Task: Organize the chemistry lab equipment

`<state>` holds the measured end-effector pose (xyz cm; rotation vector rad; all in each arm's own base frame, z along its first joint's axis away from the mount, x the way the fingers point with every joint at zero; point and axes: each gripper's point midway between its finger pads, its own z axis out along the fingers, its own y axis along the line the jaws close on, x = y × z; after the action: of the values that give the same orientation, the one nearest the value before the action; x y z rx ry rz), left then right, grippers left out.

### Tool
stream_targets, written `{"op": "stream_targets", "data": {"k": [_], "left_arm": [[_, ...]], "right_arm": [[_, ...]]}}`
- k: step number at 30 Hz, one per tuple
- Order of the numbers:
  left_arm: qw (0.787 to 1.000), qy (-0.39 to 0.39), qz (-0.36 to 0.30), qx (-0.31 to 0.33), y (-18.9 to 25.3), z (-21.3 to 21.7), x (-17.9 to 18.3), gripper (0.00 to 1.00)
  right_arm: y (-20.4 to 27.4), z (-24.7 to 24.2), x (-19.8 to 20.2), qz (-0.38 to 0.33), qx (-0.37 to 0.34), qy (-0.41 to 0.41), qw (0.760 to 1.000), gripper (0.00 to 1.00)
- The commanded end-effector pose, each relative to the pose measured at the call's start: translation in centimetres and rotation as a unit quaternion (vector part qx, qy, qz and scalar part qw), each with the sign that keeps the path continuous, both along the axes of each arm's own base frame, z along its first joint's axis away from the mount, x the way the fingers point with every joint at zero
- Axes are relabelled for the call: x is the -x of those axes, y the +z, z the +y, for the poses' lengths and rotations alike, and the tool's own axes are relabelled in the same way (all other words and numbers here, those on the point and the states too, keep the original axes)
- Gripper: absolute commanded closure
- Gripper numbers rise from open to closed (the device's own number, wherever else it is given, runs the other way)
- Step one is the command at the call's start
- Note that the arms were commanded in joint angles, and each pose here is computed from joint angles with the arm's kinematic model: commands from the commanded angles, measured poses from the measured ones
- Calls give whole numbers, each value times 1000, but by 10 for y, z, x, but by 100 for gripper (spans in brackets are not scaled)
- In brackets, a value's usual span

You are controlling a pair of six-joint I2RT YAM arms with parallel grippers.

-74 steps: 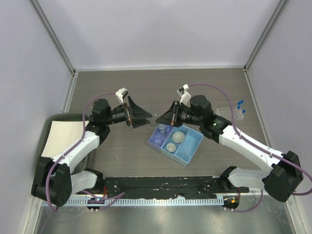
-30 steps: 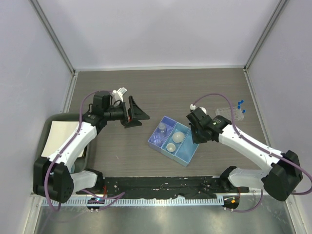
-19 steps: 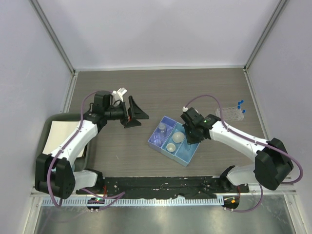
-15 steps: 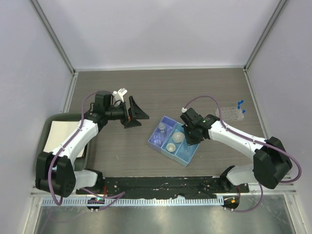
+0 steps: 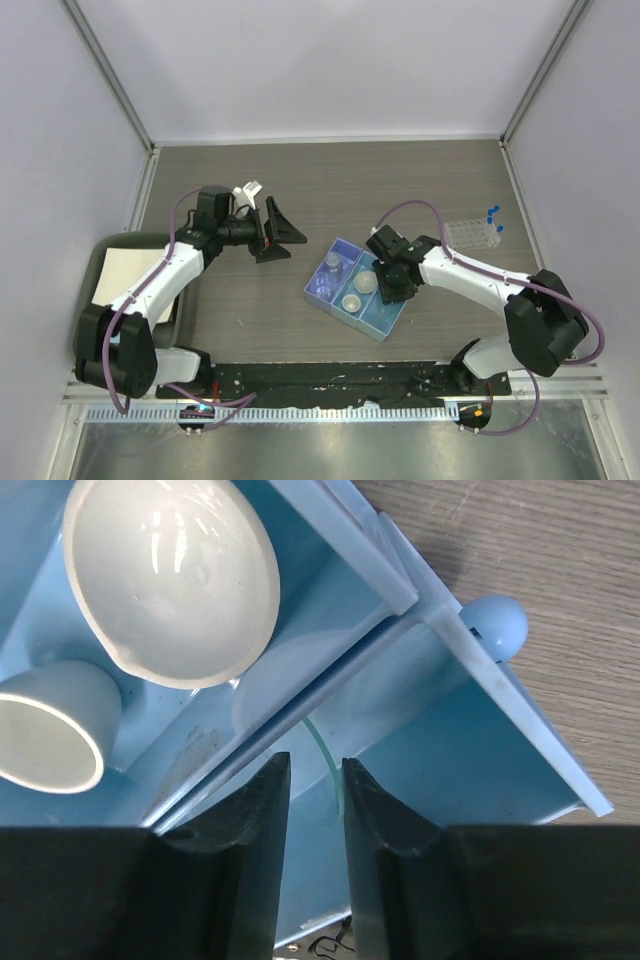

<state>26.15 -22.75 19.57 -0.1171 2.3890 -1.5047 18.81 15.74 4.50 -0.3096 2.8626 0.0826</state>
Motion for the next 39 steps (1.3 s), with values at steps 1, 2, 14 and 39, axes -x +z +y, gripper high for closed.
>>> {"op": "stream_targets", "data": {"k": [1,2,14,39], "left_arm": [[1000,-5,-23,12,12,-2,-6,0],[1000,-5,-23,12,12,-2,-6,0],[1000,-6,-25,11,12,-1,-5,0],[930,146,-160,-298,44,98,-34,0]], "right_arm": [[0,-6,-7,-12,23,-6,1000,64],[0,-8,-9,-16,28,-8,999,64],[40,-20,-57,-117,87,-41,988,55],[156,-1,-169,-253,3,-138,958,8]]}}
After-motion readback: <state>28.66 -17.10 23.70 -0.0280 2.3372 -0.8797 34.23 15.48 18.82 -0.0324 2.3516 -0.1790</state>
